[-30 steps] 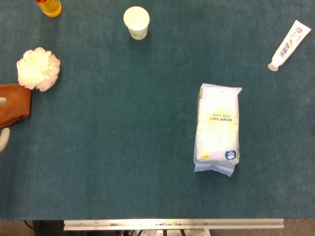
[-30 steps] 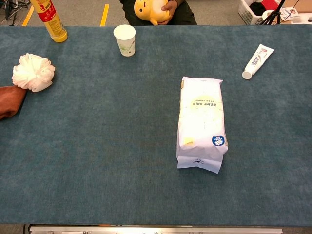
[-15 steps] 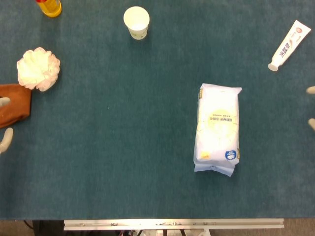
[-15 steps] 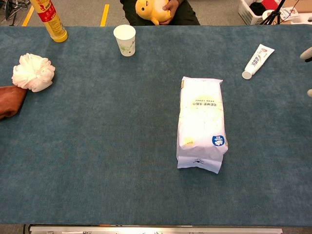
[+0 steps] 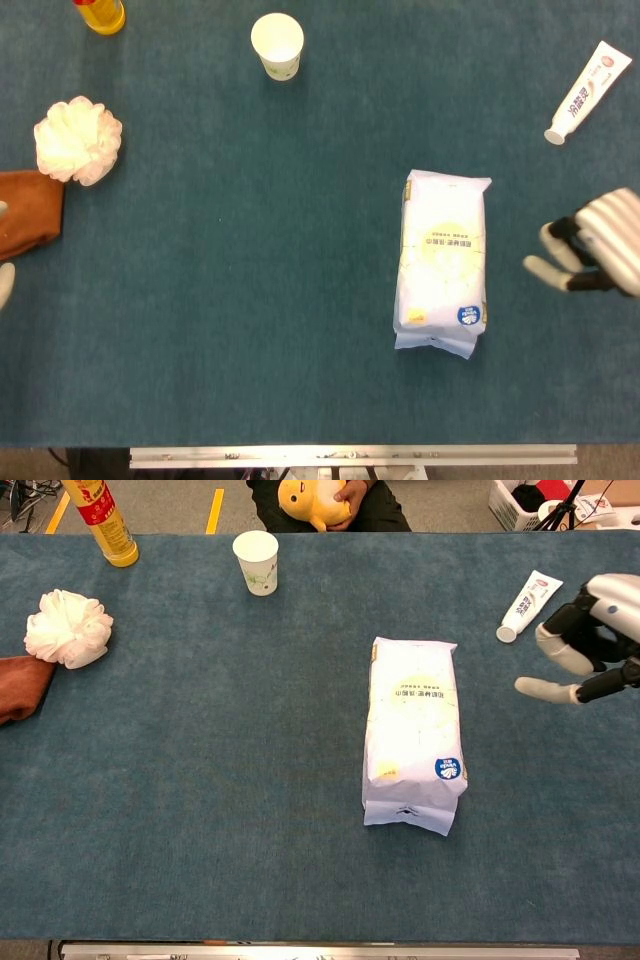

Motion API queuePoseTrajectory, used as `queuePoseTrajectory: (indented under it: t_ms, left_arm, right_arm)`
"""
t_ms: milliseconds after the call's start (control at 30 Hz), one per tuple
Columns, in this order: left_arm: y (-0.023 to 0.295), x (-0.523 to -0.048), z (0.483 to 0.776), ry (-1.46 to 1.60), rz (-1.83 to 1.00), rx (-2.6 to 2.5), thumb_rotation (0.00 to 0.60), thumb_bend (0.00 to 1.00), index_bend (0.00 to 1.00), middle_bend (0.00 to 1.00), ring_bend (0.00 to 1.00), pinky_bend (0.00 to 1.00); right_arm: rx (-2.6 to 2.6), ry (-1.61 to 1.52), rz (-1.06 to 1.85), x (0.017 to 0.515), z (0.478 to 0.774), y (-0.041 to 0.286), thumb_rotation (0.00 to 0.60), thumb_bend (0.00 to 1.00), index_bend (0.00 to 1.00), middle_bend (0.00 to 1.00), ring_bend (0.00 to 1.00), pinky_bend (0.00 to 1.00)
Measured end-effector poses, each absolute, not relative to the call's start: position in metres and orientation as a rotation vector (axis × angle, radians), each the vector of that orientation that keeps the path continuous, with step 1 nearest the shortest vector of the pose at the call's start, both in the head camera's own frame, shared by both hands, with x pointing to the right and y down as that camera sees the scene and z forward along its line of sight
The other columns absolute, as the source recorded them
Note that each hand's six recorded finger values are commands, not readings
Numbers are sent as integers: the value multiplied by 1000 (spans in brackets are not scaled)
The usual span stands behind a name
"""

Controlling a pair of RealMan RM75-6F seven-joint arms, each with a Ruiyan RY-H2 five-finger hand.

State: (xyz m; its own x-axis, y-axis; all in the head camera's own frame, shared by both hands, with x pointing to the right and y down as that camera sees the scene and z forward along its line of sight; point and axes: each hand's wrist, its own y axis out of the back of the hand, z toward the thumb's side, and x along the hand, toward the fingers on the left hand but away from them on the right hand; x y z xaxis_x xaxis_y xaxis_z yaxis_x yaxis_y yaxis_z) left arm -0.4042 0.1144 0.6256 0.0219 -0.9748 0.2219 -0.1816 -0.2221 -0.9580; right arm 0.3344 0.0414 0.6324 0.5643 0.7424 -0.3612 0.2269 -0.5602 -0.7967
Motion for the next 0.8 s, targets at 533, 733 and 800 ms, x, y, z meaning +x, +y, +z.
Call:
queuePoseTrajectory:
  t_ms: [533,733,800]
  left_arm:
    - [117,-410,624,1237,-1297,-1501,600,346,245,246,187,248]
    - [118,-411,624,1236,-1302,-1499,600,346,245,246,188,248]
    - [117,-411,624,1239,-1301,-1498,600,346,245,246,188,248]
  right_arm:
    - [-2257,-713,854,262,666,32,600,320,1000,1000,1000,1000]
    - [-2315,-707,870,251,678,34,600,320,1000,1000,1000,1000]
    - [-2328,-701,876,247,682,35,600,319,1000,1000,1000,1000]
